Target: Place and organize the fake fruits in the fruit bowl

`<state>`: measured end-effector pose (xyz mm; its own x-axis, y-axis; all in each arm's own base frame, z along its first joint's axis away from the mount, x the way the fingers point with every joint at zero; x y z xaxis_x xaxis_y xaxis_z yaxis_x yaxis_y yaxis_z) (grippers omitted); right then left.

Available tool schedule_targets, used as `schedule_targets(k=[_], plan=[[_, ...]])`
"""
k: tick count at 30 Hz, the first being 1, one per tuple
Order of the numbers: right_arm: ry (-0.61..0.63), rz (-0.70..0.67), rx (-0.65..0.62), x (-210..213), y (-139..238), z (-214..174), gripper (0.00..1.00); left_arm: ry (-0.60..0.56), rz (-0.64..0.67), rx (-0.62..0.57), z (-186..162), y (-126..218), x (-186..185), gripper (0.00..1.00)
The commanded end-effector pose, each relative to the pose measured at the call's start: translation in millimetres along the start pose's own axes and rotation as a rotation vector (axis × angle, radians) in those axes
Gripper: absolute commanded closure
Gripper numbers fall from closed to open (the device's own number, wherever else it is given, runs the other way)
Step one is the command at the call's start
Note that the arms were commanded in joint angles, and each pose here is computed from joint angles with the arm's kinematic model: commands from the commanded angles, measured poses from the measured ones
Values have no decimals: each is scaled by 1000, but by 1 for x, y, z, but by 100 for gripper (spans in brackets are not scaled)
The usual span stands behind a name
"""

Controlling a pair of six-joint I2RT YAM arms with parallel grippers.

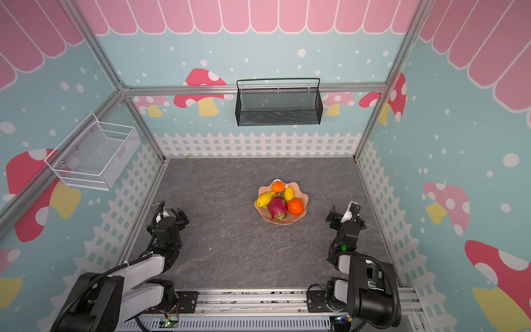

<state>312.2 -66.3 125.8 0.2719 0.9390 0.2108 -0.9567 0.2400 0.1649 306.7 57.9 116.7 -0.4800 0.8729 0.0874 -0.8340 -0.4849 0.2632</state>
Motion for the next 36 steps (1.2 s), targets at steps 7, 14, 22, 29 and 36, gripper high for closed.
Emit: schedule_targets(k=[7, 14, 22, 29, 36], plan=[[257, 197, -28, 58, -26, -2, 2, -50, -208, -57, 23, -37, -56, 0], [280, 220, -56, 64, -21, -1, 2, -68, -201, -49, 25, -42, -59, 0], [291, 231, -43, 67, -25, -3, 2, -66, -201, -55, 25, -42, -59, 0], [291, 231, -42, 67, -25, -2, 2, -68, -199, -58, 25, -42, -59, 0], [294, 241, -41, 68, -24, -3, 2, -69, -199, -62, 25, -42, -59, 0]])
Point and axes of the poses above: each gripper's point midway between its finger pads, its own y axis back along the fingers, its own x axis along the line the jaws close on, z = x × y, the point moved 2 cm from there along y, back along the fingers, and after that the axes turned 7 degrees about -y, right-handed, at the moved point
